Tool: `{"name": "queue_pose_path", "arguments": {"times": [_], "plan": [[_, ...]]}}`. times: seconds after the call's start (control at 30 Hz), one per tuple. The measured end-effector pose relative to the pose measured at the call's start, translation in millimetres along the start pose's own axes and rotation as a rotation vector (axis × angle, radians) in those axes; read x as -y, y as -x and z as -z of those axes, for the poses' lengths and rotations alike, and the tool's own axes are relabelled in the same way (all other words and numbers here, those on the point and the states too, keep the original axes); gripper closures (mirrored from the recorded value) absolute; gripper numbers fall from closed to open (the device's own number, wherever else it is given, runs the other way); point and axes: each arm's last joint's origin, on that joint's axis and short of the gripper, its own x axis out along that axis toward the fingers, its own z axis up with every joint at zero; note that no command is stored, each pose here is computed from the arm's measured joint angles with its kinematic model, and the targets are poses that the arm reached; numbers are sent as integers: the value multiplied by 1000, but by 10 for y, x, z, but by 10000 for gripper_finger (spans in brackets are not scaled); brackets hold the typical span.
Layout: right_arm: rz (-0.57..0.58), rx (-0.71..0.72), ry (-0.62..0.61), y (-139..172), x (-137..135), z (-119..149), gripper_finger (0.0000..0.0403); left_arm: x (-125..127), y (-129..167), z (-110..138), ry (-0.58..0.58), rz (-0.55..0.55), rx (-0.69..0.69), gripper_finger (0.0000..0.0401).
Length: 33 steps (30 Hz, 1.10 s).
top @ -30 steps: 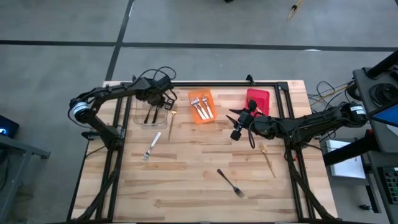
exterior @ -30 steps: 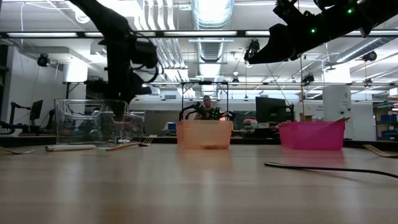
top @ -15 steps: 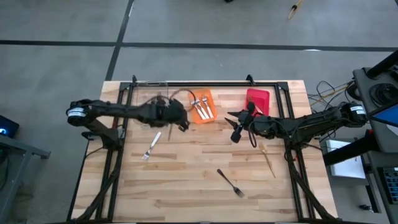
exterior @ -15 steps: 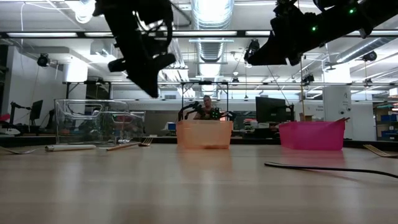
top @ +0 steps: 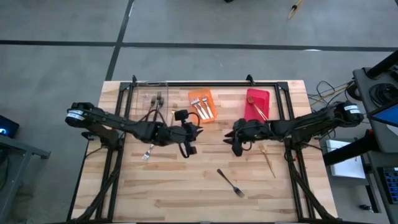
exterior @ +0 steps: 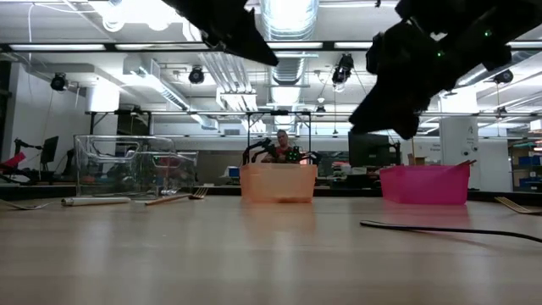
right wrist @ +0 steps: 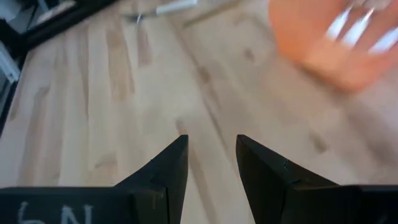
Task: Sort silverware by color (type)
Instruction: Put the right gold fork into the red bin
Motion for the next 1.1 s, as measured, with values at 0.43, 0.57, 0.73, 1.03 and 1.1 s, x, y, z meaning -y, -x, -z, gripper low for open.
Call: {"name": "queue_pose_path", "arguments": {"times": [0.43, 0.57, 0.73, 1.03, 1.1], "plan": [[176, -395, -36, -252, -39, 13, 278, 2, 5, 268, -61, -8, 46, 375], [245, -515, -27, -275, -43, 10, 278, -67, 113, 251, -43, -11, 74, 374], [327, -636, -61, -227, -22, 44, 278, -130, 221, 313, -23, -11, 85, 374], [458, -882, -159, -18, 65, 211, 278, -123, 227, 474, 10, -7, 50, 374], [483, -927, -171, 30, 81, 238, 278, -120, 222, 492, 7, -11, 44, 374]]}}
